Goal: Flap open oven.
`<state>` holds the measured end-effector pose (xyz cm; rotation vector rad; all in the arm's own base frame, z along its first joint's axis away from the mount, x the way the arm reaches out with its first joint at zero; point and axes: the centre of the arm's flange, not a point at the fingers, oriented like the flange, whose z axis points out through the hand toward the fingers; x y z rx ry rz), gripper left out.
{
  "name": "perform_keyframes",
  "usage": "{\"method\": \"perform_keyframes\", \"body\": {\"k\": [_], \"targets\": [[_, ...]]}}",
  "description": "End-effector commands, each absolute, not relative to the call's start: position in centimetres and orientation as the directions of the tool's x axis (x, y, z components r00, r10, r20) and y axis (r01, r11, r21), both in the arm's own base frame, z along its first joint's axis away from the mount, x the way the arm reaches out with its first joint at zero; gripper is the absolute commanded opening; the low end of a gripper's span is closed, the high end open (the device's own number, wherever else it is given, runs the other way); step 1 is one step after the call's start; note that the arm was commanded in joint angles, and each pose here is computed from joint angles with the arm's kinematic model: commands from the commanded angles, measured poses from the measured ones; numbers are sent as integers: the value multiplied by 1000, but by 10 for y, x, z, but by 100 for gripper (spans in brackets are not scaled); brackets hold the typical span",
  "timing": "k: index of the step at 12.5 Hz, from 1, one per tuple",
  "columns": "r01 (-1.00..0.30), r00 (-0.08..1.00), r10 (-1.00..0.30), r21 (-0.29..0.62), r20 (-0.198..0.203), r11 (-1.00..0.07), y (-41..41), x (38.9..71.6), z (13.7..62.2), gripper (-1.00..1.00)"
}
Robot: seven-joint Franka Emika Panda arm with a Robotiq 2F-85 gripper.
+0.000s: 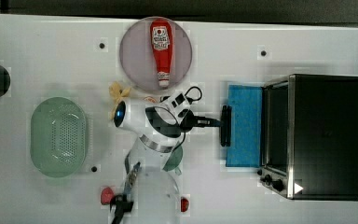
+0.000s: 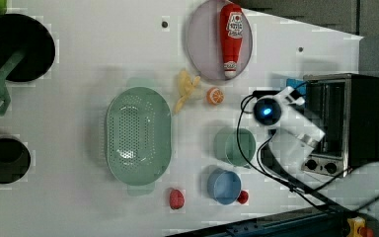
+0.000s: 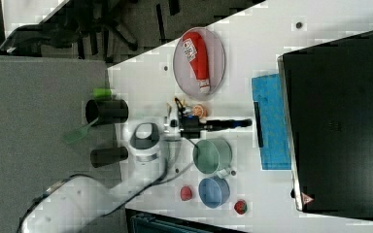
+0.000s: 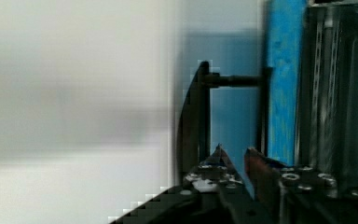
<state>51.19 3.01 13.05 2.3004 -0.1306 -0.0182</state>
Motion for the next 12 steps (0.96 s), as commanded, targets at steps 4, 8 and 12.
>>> {"method": "perform_keyframes", "body": {"k": [4, 8, 12], "targets": [[-729, 683, -663, 221, 305, -648, 5, 561, 387, -65], [-881, 466, -880, -50, 88, -471, -24, 527, 494, -65], [-883, 452, -890, -110, 57, -456, -32, 497, 555, -65]]}}
